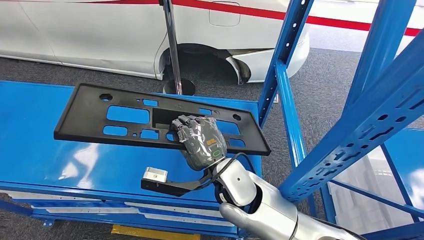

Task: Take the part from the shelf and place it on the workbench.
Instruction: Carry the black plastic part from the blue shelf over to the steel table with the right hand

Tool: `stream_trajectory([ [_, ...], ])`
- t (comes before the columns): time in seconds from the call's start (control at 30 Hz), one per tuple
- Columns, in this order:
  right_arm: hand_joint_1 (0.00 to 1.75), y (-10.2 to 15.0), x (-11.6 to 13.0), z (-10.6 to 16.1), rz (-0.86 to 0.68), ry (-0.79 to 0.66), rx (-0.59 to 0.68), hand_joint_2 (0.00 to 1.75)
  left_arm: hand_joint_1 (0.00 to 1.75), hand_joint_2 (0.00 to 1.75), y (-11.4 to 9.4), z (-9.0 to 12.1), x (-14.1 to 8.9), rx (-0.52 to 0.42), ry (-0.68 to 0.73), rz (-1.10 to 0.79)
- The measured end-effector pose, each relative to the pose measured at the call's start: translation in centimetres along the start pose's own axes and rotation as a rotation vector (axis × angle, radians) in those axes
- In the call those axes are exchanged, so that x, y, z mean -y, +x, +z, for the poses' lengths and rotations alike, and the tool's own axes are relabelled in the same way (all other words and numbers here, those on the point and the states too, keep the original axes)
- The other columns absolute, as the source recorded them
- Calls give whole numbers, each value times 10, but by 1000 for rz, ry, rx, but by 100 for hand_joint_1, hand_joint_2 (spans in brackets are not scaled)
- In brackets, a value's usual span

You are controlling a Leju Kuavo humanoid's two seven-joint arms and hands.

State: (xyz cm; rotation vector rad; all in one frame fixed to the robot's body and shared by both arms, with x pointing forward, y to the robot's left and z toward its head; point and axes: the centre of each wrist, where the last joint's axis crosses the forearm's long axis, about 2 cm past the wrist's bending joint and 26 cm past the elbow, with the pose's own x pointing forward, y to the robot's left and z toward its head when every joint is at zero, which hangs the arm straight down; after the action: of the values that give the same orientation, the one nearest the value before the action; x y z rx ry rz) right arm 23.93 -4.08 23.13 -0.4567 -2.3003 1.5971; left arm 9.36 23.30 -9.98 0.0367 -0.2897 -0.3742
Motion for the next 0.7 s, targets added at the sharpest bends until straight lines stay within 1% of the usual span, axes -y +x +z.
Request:
stream_trajectory([
  [0.1,175,2,0,-1,-7,-3,2,175,0,175,1,0,0,3,1,-4],
  [0.33,175,17,3,-8,-44,-24,26,175,0,175,2,0,4,5,-7,-13],
  [0.5,175,16,3,-8,-41,-19,25,175,0,175,4,0,1,5,-3,-11],
  [0.57,175,14,3,-7,-35,-17,22,175,0,175,1,0,1,-2,-2,-13],
  [0.7,175,8,3,-4,-27,-14,12,175,0,175,3,1,9,4,-17,-10],
])
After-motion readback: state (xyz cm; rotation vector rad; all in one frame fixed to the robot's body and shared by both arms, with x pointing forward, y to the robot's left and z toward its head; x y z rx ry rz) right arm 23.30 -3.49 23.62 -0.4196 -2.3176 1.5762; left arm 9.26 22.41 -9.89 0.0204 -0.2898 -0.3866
